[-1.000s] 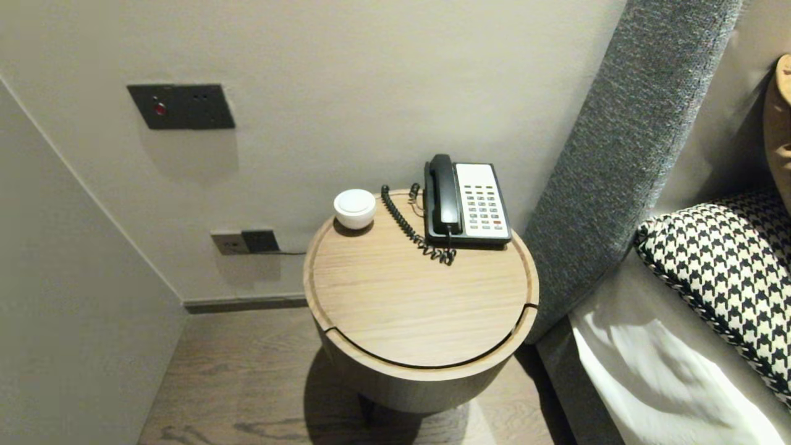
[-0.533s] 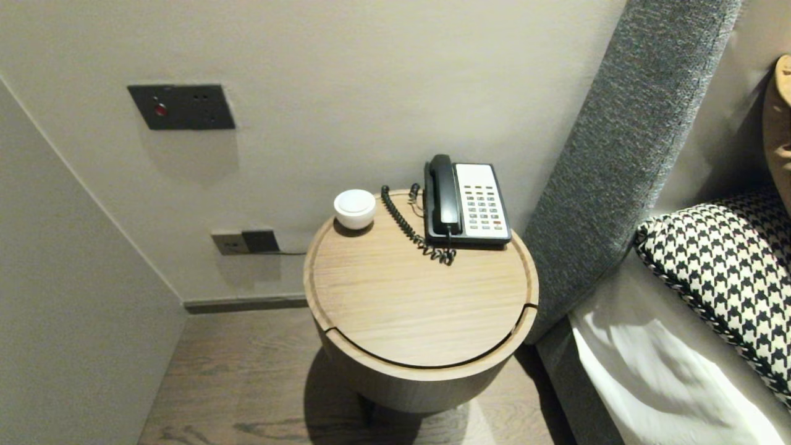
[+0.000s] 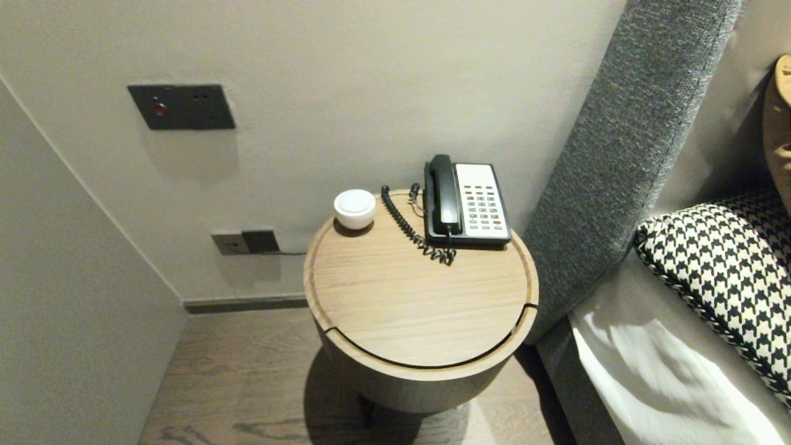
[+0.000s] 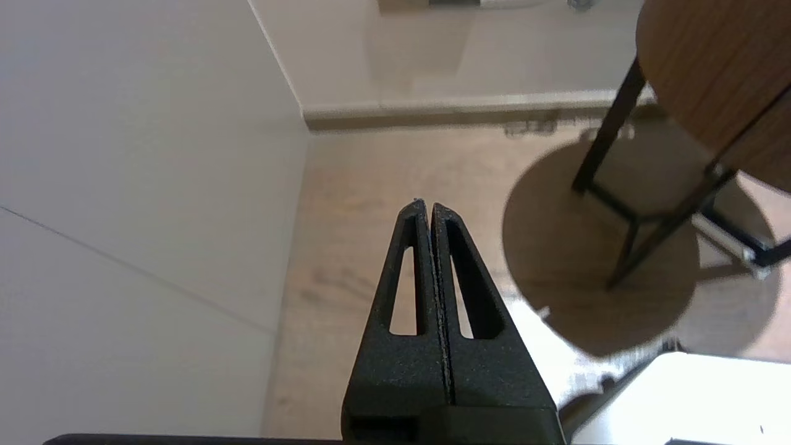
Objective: Open the nightstand drawer
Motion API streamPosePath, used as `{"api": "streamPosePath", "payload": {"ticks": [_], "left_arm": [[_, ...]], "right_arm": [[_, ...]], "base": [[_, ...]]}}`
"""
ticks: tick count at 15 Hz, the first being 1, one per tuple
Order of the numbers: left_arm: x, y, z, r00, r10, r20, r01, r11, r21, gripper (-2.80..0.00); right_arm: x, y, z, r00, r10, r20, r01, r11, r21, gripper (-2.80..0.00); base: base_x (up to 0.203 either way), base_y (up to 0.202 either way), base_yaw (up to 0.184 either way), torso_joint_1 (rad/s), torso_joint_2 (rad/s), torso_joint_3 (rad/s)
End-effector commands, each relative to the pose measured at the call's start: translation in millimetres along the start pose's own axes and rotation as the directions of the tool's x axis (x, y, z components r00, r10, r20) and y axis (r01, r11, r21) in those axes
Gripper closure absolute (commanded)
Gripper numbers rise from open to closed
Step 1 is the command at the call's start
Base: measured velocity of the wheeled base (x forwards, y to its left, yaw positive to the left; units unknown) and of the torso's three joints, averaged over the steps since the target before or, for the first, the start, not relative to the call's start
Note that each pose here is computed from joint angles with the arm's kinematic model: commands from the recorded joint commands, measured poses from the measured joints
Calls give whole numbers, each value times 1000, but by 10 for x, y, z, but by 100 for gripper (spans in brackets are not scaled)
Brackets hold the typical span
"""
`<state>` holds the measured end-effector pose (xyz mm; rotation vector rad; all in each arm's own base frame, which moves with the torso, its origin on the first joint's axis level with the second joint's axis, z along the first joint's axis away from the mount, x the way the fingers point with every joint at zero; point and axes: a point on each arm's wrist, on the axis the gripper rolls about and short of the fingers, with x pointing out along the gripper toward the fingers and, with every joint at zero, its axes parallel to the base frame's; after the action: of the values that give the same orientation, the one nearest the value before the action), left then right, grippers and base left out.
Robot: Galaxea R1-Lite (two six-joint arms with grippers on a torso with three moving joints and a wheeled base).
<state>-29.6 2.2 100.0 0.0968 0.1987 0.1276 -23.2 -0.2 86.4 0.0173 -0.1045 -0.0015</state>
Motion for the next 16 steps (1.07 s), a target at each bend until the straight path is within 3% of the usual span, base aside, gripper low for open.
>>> {"api": "streamPosePath", "payload": {"ticks": [1, 5, 6, 7, 10, 12, 15, 16], "left_arm": [[-46, 2, -45, 998, -1, 61, 1, 1000, 8, 0], [28, -17, -115, 980, -9, 201, -2, 999, 53, 0], [58, -25, -106, 962, -27, 272, 8, 997, 72, 0], [85, -42, -140, 956, -73, 285, 44, 993, 105, 0], [88, -47, -145, 954, -88, 286, 61, 993, 101, 0], [107, -64, -224, 969, -131, 212, 121, 991, 56, 0], [106, -61, -217, 968, -123, 218, 124, 992, 8, 0], [106, -58, -216, 970, -109, 218, 119, 992, -35, 0]], "right_arm": [[21, -2, -113, 999, 0, -40, 0, 1000, 0, 0], [21, -2, -113, 999, 0, -40, 0, 1000, 0, 0], [21, -2, -113, 999, 0, -40, 0, 1000, 0, 0], [21, -2, -113, 999, 1, -40, -1, 1000, 0, 0], [21, -2, -113, 999, 0, -40, 0, 1000, 0, 0], [21, -2, -113, 999, 0, -40, 0, 1000, 0, 0], [21, -2, -113, 999, 0, -40, 0, 1000, 0, 0], [21, -2, -113, 999, 0, -40, 0, 1000, 0, 0]], "base": [[0, 0, 0, 0, 0, 0], [0, 0, 0, 0, 0, 0], [0, 0, 0, 0, 0, 0], [0, 0, 0, 0, 0, 0], [0, 0, 0, 0, 0, 0], [0, 0, 0, 0, 0, 0], [0, 0, 0, 0, 0, 0], [0, 0, 0, 0, 0, 0]]}}
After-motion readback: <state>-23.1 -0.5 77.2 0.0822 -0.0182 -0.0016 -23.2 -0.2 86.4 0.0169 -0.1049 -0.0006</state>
